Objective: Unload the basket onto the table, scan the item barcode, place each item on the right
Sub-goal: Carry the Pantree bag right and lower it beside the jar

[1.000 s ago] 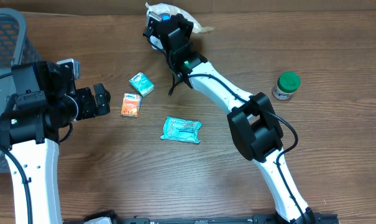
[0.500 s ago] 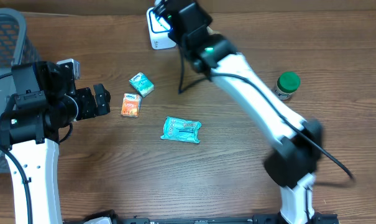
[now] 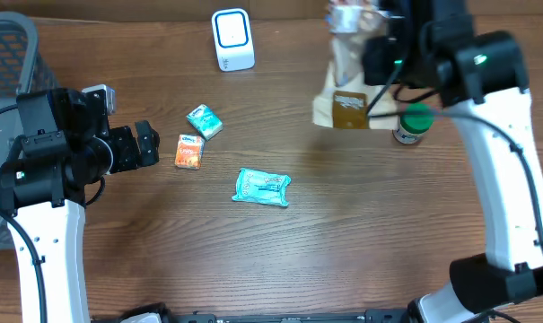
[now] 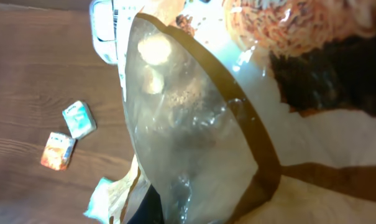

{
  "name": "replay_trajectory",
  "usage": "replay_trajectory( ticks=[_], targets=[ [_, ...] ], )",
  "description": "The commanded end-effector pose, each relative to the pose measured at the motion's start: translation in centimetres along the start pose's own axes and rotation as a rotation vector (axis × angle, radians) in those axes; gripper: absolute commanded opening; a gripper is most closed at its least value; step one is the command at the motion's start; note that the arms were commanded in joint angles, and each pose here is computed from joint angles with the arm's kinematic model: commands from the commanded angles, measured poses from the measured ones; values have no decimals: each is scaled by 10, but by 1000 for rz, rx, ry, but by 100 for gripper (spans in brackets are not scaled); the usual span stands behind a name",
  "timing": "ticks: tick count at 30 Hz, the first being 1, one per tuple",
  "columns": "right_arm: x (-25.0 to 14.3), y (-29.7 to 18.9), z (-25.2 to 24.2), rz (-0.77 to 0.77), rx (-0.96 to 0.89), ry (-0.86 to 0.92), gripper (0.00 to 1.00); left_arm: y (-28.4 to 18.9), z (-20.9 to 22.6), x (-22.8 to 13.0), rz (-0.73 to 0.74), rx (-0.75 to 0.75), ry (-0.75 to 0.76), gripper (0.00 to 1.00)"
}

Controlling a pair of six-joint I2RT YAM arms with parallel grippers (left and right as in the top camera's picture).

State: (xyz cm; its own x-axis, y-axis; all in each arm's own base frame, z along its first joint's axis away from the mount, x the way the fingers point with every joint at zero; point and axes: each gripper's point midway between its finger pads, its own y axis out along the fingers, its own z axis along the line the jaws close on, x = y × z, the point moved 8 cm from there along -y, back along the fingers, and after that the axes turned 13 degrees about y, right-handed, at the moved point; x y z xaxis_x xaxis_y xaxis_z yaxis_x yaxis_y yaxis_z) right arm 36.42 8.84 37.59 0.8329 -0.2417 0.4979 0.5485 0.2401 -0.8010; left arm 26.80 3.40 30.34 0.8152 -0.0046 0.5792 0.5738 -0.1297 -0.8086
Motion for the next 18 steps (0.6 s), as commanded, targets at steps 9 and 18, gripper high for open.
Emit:
replay_trajectory(
  ticks=[9, 18],
  targets=[
    [-46, 101, -63, 332, -58, -15, 4, -3, 2, 3, -13, 11, 8, 100],
    [-66, 136, -106, 362, -370, -56, 8, -3, 2, 3, -13, 11, 8, 100]
  ],
)
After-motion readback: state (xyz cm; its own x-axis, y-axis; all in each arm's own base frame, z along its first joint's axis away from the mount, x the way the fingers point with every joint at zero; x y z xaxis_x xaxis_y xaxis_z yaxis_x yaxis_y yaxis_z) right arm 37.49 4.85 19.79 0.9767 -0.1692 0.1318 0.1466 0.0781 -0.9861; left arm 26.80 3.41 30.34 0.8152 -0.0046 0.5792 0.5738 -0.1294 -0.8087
